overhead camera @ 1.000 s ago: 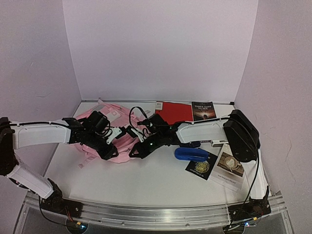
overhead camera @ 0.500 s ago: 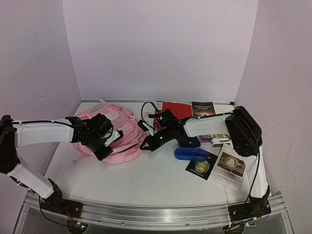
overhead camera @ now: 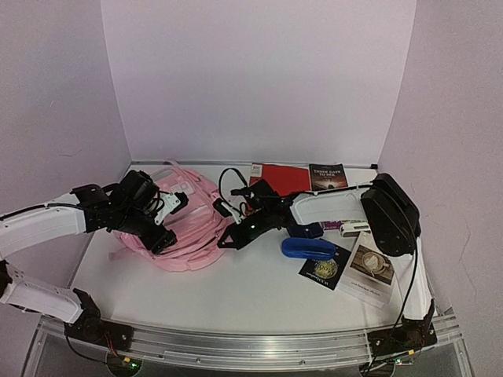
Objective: Pack the student bag
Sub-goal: Unzip the student bag at the center of the board.
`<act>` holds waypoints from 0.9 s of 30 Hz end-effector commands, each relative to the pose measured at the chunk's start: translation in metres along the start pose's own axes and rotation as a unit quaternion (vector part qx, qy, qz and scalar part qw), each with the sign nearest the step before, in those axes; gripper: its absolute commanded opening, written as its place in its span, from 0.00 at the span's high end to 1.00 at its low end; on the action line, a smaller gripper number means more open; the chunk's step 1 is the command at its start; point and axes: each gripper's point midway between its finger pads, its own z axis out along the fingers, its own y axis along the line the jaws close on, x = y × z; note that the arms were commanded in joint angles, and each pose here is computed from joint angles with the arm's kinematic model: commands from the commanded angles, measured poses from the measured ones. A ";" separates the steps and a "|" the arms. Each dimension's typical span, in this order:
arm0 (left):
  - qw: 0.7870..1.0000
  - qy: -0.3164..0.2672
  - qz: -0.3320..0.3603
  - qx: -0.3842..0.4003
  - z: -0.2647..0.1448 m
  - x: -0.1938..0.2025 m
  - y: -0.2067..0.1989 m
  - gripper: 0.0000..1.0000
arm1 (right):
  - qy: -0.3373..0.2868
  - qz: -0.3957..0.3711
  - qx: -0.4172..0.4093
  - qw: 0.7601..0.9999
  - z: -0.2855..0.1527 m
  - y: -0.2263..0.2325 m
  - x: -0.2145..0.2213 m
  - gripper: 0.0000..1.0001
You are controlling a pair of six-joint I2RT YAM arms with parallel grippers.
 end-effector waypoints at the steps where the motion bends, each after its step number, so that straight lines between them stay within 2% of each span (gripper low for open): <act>1: 0.996 -0.055 0.019 0.062 -0.003 -0.031 -0.036 0.26 | -0.013 -0.011 -0.055 0.998 0.004 0.052 -0.020 1.00; 6: 0.995 -0.034 0.042 0.079 0.022 -0.028 -0.059 0.28 | -0.017 -0.013 -0.070 0.997 0.001 0.068 -0.025 1.00; 10: 0.997 -0.006 0.045 0.061 0.041 -0.018 -0.057 0.36 | -0.019 -0.015 -0.069 0.997 -0.003 0.069 -0.025 1.00; 13: 0.997 0.005 0.046 0.066 0.045 -0.010 -0.060 0.45 | -0.015 -0.014 -0.066 0.998 -0.006 0.068 -0.019 1.00; 19: 0.996 0.039 0.046 0.068 0.052 0.009 -0.062 0.73 | -0.018 -0.006 -0.071 0.997 -0.013 0.065 -0.021 1.00; 23: 0.996 0.064 0.049 0.048 0.062 0.014 -0.057 0.86 | -0.023 -0.004 -0.076 0.997 -0.016 0.067 -0.027 1.00; 25: 0.996 0.066 0.048 0.040 0.065 0.013 -0.055 0.88 | -0.024 -0.002 -0.081 0.996 -0.017 0.069 -0.029 1.00; 27: 0.997 0.058 0.044 0.037 0.066 0.009 -0.054 0.78 | -0.024 0.002 -0.087 0.996 -0.018 0.071 -0.030 1.00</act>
